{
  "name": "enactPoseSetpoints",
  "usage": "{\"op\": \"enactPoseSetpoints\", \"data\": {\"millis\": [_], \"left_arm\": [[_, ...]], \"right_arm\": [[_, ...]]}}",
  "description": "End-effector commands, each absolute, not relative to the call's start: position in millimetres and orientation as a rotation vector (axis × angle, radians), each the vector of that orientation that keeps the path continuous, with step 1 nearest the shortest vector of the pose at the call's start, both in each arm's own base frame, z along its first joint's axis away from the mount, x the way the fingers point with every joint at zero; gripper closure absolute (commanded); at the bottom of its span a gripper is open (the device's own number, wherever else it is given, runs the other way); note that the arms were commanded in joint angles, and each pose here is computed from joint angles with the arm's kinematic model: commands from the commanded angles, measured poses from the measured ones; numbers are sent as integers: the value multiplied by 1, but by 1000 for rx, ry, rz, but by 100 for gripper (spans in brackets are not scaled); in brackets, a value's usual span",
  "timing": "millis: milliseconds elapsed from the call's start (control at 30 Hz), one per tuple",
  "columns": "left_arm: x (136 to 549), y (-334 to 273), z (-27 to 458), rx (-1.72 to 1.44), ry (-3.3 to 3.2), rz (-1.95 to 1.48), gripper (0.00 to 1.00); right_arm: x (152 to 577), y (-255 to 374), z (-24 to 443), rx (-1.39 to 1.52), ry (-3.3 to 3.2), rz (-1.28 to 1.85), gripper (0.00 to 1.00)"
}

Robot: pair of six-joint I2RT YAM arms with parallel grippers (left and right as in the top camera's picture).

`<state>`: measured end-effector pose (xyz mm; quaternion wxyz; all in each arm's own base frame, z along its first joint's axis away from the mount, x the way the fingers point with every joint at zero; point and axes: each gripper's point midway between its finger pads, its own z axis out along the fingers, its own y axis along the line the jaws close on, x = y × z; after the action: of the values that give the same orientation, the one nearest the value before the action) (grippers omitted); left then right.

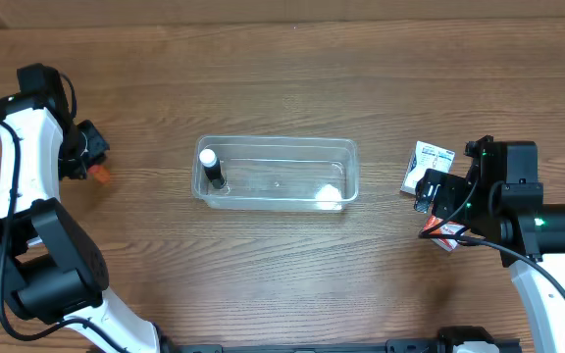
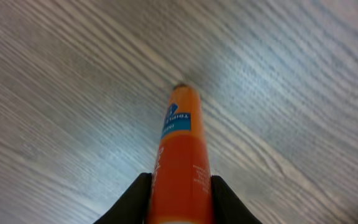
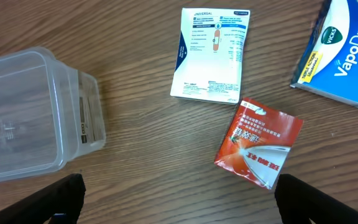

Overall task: Pack container
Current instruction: 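Move the left gripper to the orange bottle and grasp it, then place the orange bottle beside the dark bottle in the container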

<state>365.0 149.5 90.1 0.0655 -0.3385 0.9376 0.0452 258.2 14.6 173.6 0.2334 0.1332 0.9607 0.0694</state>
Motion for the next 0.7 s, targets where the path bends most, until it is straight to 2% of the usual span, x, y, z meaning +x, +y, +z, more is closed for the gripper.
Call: {"op": "enactPoseSetpoints", "data": {"millis": [0,167,333,467,667], "left_arm": [[364,137,106,-1007,2819,14,96],[362,98,183,-824,2682,-48,96],[338,29,253,-520,2589,-114,96],[315,-21,261,-315,2648,-156,96],[303,-54,234,-178,2797,-158,96]], "right_arm": [[263,14,185,371,2604,198,0],[263,14,185,370,2603,197,0],[263,14,185,370,2603,197,0],[263,14,185,370,2604,197,0],[263,14,185,371,2604,198,0]]}}
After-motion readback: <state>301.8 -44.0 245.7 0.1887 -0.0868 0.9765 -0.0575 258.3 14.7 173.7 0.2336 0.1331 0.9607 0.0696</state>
